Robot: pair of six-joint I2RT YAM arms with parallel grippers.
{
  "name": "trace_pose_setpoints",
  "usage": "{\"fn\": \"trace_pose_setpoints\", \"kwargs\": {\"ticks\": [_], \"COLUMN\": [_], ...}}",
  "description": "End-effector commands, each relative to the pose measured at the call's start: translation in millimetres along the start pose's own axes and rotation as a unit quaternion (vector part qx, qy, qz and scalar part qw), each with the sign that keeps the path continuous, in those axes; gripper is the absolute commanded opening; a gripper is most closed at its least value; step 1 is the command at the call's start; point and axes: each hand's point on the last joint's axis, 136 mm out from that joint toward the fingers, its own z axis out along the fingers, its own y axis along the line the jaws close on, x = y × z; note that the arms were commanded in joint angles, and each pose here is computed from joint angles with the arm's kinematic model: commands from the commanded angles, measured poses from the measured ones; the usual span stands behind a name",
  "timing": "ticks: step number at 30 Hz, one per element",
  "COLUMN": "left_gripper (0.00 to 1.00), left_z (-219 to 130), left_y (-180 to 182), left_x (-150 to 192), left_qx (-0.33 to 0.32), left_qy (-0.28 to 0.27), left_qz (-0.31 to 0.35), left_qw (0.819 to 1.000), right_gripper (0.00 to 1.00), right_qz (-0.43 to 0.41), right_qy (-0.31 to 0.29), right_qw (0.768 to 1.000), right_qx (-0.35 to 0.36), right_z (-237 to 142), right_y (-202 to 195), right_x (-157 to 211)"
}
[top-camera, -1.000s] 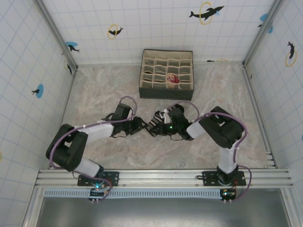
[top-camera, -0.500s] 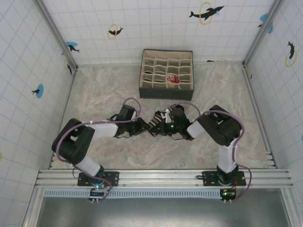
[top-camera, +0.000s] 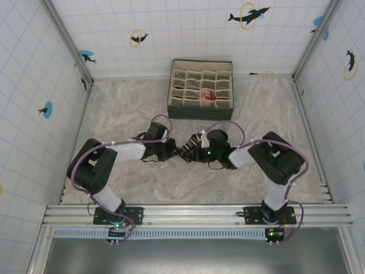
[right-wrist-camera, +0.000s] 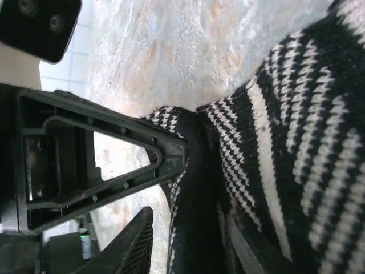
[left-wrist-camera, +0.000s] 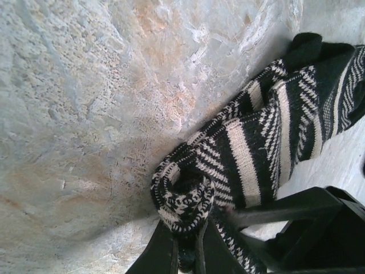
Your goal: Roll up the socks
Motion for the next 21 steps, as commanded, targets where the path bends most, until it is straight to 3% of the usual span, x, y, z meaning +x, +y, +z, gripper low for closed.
{"fn": "trace_pose_setpoints", "kwargs": {"ticks": [1,5,9,15,21], "left_gripper": [0.00,0.00,0.00,0.00,0.00], "left_z": [-5,-11,-15,-14,-14], "left_y": [13,12,11,8,7], "left_x": [4,3,2,5,5], "left_qx": [-0.044,-0.061,-0.069,-0.062,-0.065], "left_qy": [0.011,0.019,0.023,0.039,0.045], "left_qz": [-0.001,-0.004,-0.008,-0.012,-0.013], "left_qw": [0.999,0.998,0.997,0.997,0.997], "right_gripper": [0.49,0.58,0.73,0.79,0.79], "right_qz": [-0.103,-0.204,-0.305,-0.438,-0.545], "right_qy": [-0.010,-0.045,-0.077,-0.095,-0.098], "right_qw": [0.985,0.957,0.913,0.840,0.751], "right_qx": [0.135,0.200,0.258,0.305,0.359], "right_z": [-16,-32,-46,-50,-40], "right_y": [-27,-18,-6,18,33], "right_x": [1,-5,-5,11,28]}}
